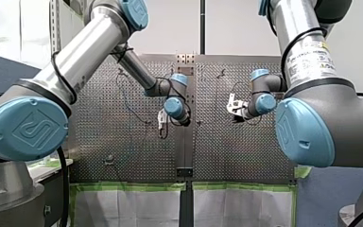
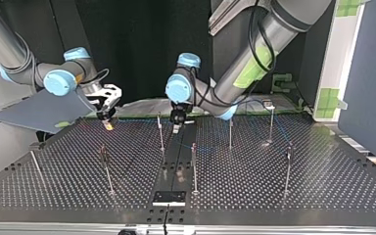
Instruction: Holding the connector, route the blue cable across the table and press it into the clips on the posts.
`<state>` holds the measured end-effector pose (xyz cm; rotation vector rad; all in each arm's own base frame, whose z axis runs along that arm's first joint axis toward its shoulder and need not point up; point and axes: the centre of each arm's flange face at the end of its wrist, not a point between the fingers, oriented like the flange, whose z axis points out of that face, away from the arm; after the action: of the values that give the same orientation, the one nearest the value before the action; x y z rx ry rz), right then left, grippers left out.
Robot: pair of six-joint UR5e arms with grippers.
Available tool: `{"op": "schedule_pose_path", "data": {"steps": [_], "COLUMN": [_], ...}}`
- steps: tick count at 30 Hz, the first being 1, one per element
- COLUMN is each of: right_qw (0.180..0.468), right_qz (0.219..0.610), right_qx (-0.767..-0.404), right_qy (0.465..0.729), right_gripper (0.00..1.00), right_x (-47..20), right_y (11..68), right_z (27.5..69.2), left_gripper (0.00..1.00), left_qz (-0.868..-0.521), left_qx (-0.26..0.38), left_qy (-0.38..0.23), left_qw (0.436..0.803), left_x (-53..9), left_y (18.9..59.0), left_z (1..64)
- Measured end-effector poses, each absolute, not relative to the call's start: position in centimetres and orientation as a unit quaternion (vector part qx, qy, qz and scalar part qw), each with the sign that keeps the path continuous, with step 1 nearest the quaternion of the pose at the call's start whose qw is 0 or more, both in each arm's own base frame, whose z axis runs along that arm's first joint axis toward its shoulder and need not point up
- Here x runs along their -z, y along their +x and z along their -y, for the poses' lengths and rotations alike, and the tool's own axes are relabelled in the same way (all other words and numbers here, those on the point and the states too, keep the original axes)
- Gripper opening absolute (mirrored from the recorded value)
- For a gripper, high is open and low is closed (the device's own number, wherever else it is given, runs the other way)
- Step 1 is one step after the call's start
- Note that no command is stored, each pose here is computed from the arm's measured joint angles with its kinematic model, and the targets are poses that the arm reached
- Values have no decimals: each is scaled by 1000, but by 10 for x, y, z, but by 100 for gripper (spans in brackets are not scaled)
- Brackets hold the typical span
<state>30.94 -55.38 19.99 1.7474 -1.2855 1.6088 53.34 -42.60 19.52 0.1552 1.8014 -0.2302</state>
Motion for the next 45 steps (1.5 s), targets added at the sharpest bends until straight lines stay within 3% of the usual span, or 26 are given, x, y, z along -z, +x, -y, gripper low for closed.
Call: {"op": "schedule_pose_path", "data": {"steps": [13, 23, 37, 45], "right_qw": [234, 239, 242, 242], "right_qz": [459, 461, 461, 461], "right_qx": [-589, -589, -582, -583], "right_qy": [623, 619, 624, 623], "right_gripper": [0, 0, 0, 0], "right_x": [-233, -238, -247, -247], "right_y": [298, 292, 287, 287], "right_z": [554, 556, 553, 553], "left_gripper": [100, 100, 100, 100], "left_qz": [-798, -781, -760, -757], "left_qx": [98, 125, 177, 175], "left_qy": [105, 79, 54, 38], "left_qw": [585, 607, 623, 629], "left_x": [-212, -215, -194, -194], "left_y": [473, 445, 422, 440], "left_z": [450, 487, 559, 568]}}
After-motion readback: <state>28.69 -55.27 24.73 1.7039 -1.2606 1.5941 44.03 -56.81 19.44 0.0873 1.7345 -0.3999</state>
